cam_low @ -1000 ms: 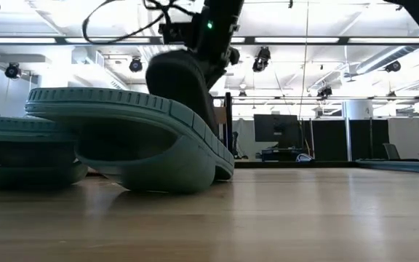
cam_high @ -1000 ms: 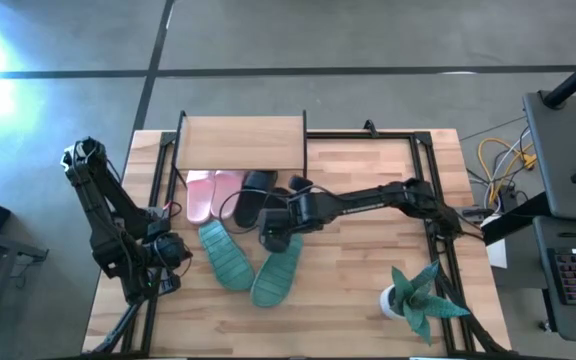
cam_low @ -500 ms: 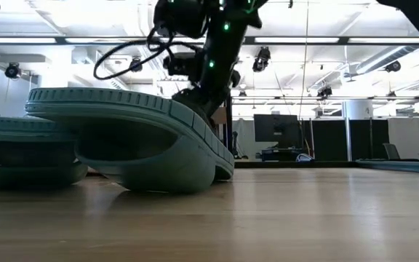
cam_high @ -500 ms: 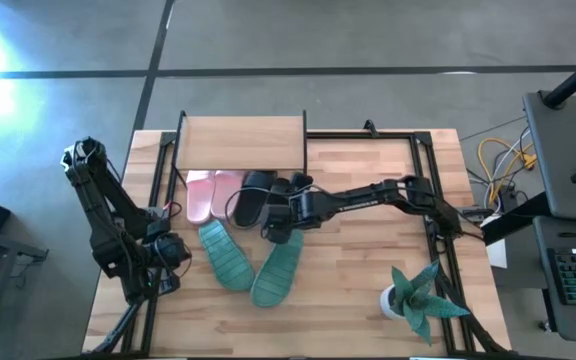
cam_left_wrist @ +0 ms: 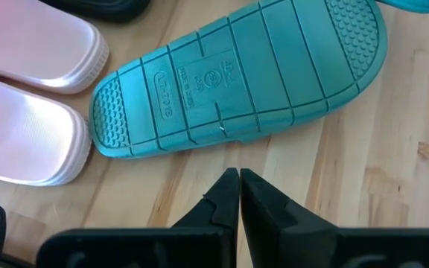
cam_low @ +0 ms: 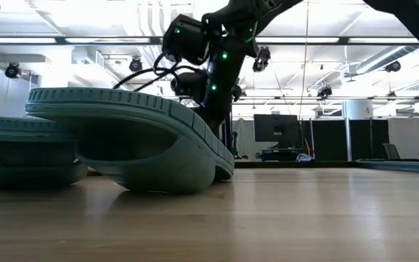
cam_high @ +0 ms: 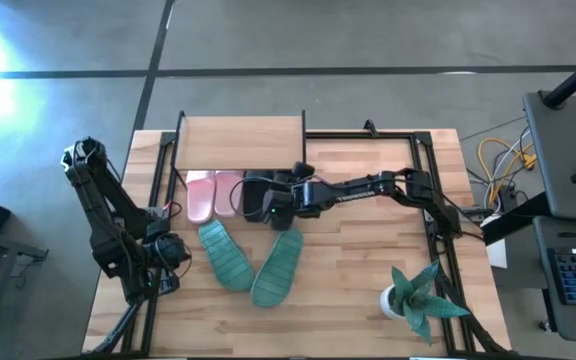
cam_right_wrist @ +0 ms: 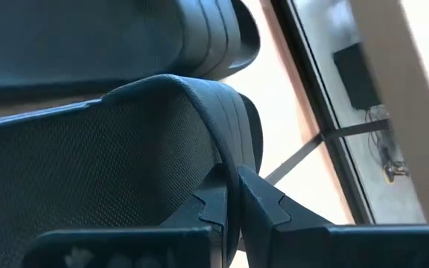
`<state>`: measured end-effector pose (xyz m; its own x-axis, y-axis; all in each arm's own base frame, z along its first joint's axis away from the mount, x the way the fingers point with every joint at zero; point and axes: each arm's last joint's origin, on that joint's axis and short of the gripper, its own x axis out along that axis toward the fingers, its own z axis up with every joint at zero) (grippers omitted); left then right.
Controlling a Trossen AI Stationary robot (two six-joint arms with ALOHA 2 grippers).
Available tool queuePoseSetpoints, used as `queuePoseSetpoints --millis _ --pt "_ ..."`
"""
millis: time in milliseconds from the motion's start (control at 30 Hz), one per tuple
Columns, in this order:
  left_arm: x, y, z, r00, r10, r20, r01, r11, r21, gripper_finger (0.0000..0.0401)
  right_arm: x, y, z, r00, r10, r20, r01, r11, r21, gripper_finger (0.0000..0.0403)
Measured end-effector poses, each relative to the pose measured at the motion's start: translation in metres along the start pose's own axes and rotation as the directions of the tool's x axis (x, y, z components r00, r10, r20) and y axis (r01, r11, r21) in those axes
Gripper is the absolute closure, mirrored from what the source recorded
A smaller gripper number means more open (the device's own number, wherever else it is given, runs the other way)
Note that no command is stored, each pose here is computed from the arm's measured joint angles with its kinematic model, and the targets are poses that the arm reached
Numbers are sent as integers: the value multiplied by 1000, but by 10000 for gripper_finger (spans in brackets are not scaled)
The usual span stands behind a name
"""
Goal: Pick and place slides into the shelf
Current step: Put the black slide under the shelf
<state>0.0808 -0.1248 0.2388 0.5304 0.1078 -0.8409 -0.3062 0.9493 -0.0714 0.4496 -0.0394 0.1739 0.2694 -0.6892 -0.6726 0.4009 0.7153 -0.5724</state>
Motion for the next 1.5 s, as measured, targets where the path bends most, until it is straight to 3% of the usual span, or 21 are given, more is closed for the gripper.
queuePoseSetpoints --millis 300,633,867,967,1033,1067,1133,1200,1267,1367,1500 --pt "0 0 0 1000 -1 0 1 1000 -3 401 1 0 0 1000 11 4 -11 1000 -18 380" --pt "0 0 0 1000 -3 1 3 1000 -27 401 0 1 -1 1000 16 2 -16 1000 -3 266" --pt "0 0 0 1000 -3 0 3 1000 -26 401 -32 12 17 996 59 72 -60 998 6 240" --pt "0 0 0 1000 -3 0 3 1000 -26 401 -55 12 25 993 93 73 -99 991 88 243" --pt "0 0 0 1000 -3 1 3 1000 -27 401 -69 7 31 980 194 37 -197 952 236 251" --pt "0 0 0 1000 -3 0 3 1000 -26 401 -74 4 34 963 268 17 -258 907 334 257" --pt "0 0 0 1000 -3 1 3 1000 -26 401 -82 2 37 905 425 -20 -349 769 536 272" --pt "0 0 0 1000 -3 1 3 1000 -26 401 -86 6 36 842 538 -43 -374 639 672 291" --pt "0 0 0 1000 -3 1 3 1000 -26 401 -89 12 35 782 621 -60 -386 557 736 314" --pt "0 0 0 1000 -3 1 3 1000 -26 401 -87 22 25 732 673 -111 -353 513 783 354" --pt "0 0 0 1000 -3 2 3 1000 -26 401 -79 35 9 704 687 -182 -280 504 817 390"
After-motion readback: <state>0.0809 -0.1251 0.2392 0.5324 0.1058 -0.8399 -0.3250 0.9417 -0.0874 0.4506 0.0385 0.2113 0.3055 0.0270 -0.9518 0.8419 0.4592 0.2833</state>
